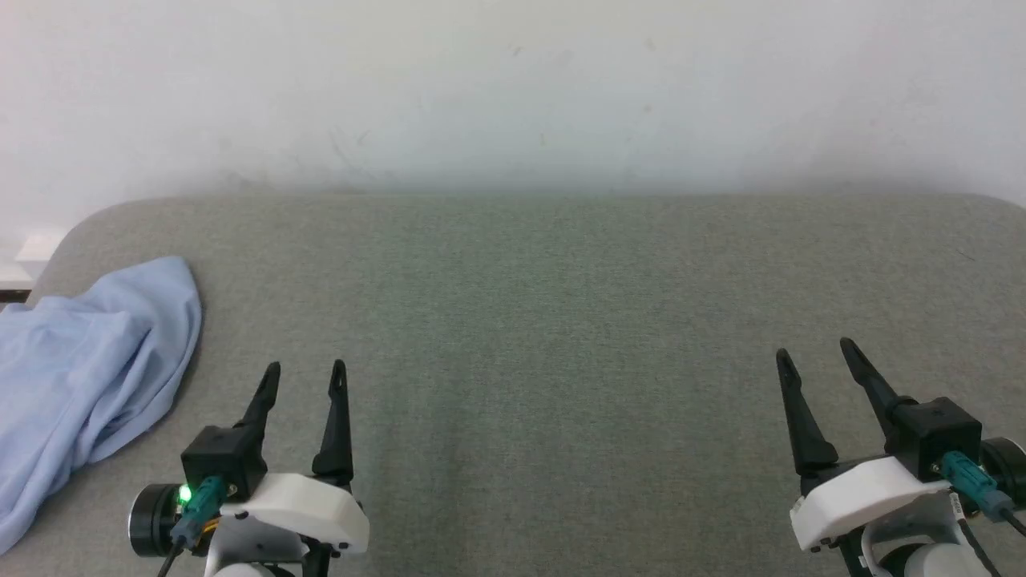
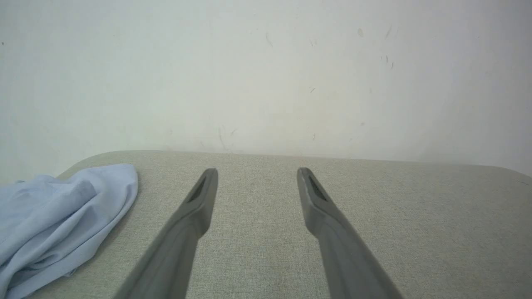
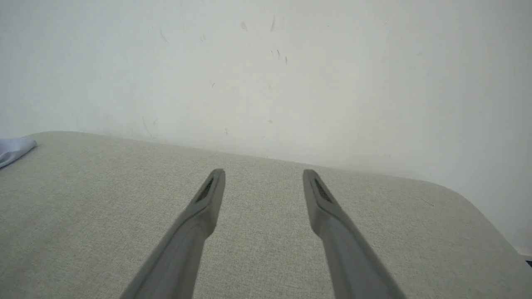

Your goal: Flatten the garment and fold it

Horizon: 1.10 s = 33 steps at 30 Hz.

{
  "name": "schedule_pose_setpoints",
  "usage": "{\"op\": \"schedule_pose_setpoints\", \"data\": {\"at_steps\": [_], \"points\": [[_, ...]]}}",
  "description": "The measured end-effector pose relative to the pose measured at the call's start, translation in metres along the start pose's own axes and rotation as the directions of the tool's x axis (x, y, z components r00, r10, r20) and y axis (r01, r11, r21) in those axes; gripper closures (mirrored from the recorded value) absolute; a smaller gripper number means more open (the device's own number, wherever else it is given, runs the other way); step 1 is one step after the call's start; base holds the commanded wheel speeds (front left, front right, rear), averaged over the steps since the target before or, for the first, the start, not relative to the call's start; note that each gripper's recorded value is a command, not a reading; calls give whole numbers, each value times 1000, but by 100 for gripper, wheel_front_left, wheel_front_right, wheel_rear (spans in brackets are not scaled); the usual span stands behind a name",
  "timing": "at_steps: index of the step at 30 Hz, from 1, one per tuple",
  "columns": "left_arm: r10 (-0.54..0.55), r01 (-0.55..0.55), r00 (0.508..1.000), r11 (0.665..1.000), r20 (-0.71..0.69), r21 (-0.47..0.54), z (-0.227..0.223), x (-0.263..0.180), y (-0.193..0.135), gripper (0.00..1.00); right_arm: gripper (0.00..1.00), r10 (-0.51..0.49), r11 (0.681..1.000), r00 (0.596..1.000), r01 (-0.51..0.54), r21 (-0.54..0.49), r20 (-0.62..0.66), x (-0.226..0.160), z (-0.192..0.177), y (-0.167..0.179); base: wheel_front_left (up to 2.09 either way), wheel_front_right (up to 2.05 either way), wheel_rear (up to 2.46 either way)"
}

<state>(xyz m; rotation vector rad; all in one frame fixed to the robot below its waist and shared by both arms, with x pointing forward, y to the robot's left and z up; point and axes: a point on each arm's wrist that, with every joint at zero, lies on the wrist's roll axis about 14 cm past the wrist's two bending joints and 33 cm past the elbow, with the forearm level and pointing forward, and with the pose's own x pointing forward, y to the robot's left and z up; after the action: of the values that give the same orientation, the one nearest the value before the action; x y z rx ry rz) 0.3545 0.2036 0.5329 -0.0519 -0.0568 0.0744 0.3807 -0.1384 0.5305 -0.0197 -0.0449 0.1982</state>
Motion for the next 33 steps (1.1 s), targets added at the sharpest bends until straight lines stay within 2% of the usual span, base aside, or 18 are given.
{"op": "schedule_pose_setpoints", "data": {"at_steps": [17,33], "points": [[157,-155,987,987,38,-49,7,-26,48,0,0,137,990,990,-138,17,42,22,10,45,0,0,0],[301,-299,953,953,39,-48,4,-60,89,0,0,280,959,958,-281,21,67,40,16,94,0,0,0]]}}
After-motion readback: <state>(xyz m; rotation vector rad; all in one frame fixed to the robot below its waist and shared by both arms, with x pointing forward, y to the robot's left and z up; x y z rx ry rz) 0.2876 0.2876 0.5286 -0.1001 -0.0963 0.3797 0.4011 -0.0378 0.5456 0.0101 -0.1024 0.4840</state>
